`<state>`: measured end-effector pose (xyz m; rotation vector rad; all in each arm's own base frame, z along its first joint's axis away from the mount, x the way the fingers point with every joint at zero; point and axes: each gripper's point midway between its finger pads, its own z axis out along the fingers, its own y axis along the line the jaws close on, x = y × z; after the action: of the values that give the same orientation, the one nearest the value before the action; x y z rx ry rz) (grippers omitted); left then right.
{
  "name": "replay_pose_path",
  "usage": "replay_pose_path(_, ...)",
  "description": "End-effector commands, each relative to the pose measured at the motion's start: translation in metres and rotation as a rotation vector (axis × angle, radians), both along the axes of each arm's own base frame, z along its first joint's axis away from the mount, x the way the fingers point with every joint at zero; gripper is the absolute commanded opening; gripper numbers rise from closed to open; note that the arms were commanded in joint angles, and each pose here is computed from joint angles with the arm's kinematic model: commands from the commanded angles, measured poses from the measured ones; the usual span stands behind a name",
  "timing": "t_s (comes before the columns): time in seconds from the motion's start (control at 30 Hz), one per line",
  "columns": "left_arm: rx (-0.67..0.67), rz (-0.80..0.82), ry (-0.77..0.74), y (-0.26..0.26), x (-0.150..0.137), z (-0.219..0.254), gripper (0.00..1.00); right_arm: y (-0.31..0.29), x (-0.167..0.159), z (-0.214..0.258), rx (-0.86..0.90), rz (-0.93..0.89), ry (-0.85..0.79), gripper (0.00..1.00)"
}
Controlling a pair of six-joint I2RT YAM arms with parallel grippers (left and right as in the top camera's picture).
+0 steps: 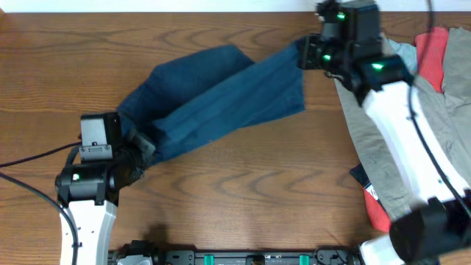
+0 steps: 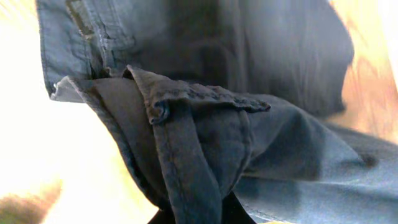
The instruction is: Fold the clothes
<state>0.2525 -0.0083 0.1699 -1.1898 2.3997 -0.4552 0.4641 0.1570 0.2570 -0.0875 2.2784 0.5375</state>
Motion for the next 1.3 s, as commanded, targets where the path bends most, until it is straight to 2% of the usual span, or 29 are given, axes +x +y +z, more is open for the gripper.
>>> replay_pose_path(0.0,0.088,0.186,0.040,0.036,0.010,-0.012,0.08,0.000,0.037,-0.020,-0.053,-0.066,-0.051,0.01)
replay_pose_path(0.2,0.081,0.242,0.098,0.043,0.040,-0.043,0.08,0.035,0.079,-0.055,-0.026,-0.030,-0.135,0.01)
replay_pose_path(0.33,0.132,0.390,0.131,0.070,0.052,-0.065,0.08,0.061,0.105,-0.069,0.016,0.011,-0.240,0.01)
replay_pose_path(0.43,0.127,0.451,0.100,0.085,0.067,-0.072,0.08,0.079,0.122,-0.073,0.055,0.028,-0.341,0.01)
replay_pose_path(0.57,0.123,0.478,0.065,0.097,0.087,-0.083,0.09,0.102,0.133,-0.084,0.092,0.051,-0.432,0.01)
replay_pose_path(0.73,0.122,0.543,0.109,0.107,0.090,-0.108,0.12,0.140,0.127,-0.122,0.127,0.163,-0.395,0.01)
replay_pose_path(0.77,0.120,0.573,0.123,0.110,0.089,-0.113,0.13,0.148,0.124,-0.129,0.134,0.187,-0.383,0.10)
replay_pose_path(0.8,0.123,0.598,0.131,0.113,0.088,-0.118,0.17,0.152,0.122,-0.134,0.134,0.195,-0.375,0.35)
replay_pose_path(0.9,0.129,0.626,0.142,0.123,0.092,-0.132,0.41,0.152,0.120,-0.145,0.109,0.205,-0.354,0.84)
replay_pose_path(0.93,0.128,0.633,0.138,0.126,0.093,-0.134,0.48,0.149,0.121,-0.146,0.095,0.208,-0.355,0.95)
replay_pose_path(1.0,0.126,0.656,0.132,0.135,0.093,-0.136,0.52,0.138,0.125,-0.146,0.083,0.195,-0.351,0.96)
replay_pose_path(1.1,0.111,0.708,0.097,0.154,0.094,-0.131,0.53,0.115,0.132,-0.148,0.068,0.159,-0.319,0.95)
replay_pose_path(1.27,0.039,0.703,-0.011,0.181,0.108,-0.118,0.55,0.083,0.119,-0.175,0.070,0.203,-0.136,0.92)
